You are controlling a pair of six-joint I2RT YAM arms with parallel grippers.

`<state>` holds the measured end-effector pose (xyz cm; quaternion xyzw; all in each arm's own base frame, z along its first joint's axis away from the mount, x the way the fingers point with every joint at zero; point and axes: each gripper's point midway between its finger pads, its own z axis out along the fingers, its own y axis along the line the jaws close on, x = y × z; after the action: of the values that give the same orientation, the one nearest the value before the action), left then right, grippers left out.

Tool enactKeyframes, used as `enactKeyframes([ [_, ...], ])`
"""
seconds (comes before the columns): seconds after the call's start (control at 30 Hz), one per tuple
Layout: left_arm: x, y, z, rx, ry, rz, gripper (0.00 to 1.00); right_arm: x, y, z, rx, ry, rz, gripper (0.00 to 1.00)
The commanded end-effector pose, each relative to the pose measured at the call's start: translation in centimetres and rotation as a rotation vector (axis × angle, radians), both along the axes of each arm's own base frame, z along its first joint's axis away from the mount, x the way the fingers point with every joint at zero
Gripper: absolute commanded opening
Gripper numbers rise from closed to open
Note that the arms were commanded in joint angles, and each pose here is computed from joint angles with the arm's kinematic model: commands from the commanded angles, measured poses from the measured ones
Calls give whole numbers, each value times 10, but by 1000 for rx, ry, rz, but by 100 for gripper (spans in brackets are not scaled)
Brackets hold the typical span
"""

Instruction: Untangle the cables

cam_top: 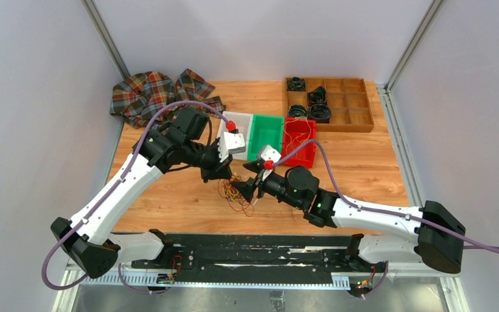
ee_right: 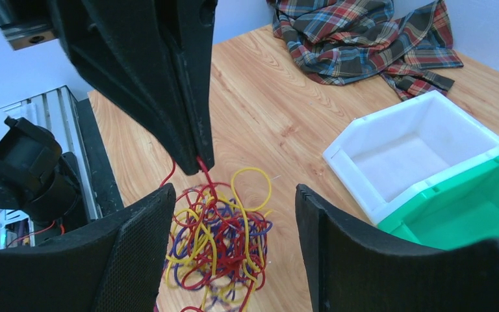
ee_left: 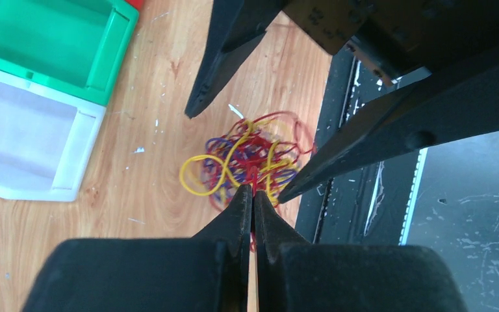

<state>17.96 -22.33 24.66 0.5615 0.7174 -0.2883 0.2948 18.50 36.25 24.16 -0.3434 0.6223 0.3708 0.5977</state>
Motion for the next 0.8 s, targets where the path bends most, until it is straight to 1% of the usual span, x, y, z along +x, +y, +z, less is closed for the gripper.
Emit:
enactKeyframes([
  [0.0,-14,-7,31,-94,-18,-31,1,7,11,28,56,-74,-18,65],
  [0.13,-23,-9,42,-127,-5,-55,1,18,14,27,45,-93,-66,62],
  [0.27,-30,-9,49,-137,13,-74,1,27,14,33,66,-129,-110,58],
  [0.4,-34,-9,54,-147,13,-86,1,29,19,37,69,-143,-105,57],
  [0.47,-35,-9,57,-153,15,-87,1,30,21,32,53,-136,-106,54],
  [0.6,-40,-10,70,-177,15,-94,0,38,17,8,14,-122,-155,42],
  [0.77,-43,-8,87,-201,-17,-97,1,48,-1,-39,-56,-81,-237,33],
])
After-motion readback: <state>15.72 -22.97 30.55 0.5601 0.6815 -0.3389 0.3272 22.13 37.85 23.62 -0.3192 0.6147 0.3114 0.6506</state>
